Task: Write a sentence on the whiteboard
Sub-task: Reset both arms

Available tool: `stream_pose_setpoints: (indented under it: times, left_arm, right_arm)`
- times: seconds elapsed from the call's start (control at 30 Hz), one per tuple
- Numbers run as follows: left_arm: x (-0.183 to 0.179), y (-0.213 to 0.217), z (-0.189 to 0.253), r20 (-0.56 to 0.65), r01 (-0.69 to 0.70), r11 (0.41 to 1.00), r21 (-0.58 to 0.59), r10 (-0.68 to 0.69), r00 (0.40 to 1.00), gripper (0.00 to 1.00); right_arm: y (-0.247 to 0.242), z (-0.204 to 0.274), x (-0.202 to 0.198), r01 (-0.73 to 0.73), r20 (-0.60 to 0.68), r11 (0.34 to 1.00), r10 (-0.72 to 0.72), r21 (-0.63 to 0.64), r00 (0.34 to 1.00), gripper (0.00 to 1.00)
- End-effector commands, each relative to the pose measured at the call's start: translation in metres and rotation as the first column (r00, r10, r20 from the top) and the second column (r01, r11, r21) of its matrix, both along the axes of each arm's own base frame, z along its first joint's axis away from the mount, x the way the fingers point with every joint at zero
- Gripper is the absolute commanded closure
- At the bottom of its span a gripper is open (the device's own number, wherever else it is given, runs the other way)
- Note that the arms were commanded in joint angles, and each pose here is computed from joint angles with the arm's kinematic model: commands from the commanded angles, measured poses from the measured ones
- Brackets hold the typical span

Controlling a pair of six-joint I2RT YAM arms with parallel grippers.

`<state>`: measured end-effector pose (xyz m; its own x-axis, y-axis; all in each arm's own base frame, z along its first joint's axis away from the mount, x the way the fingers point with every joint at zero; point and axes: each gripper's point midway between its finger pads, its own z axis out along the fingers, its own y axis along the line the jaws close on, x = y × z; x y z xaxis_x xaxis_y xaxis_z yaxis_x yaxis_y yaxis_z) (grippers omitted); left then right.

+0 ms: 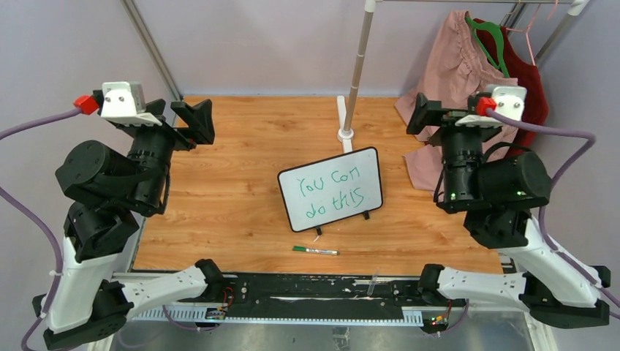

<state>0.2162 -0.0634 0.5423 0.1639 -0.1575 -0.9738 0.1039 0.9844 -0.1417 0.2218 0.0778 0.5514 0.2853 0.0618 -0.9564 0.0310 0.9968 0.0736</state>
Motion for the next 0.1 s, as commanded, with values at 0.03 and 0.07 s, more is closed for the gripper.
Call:
stream_pose_setpoints:
  times: [0.03,0.07]
  left_arm:
    - [0.0015,-0.0021,0.0016,0.008,0.0,1.0,-0.008,0.0,1.0,0.0]
    - [0.0007,-0.0012,0.0014,0.01,0.0,1.0,-0.009,0.0,1.0,0.0]
  right_arm:
    - [-0.008,0.0002,-0.0039,-0.016,0.032,0.998,0.014,0.053,0.999,0.05]
    - [-0.0075,0.0001,-0.0039,-0.018,0.034,0.999,0.016,0.052,0.999,0.05]
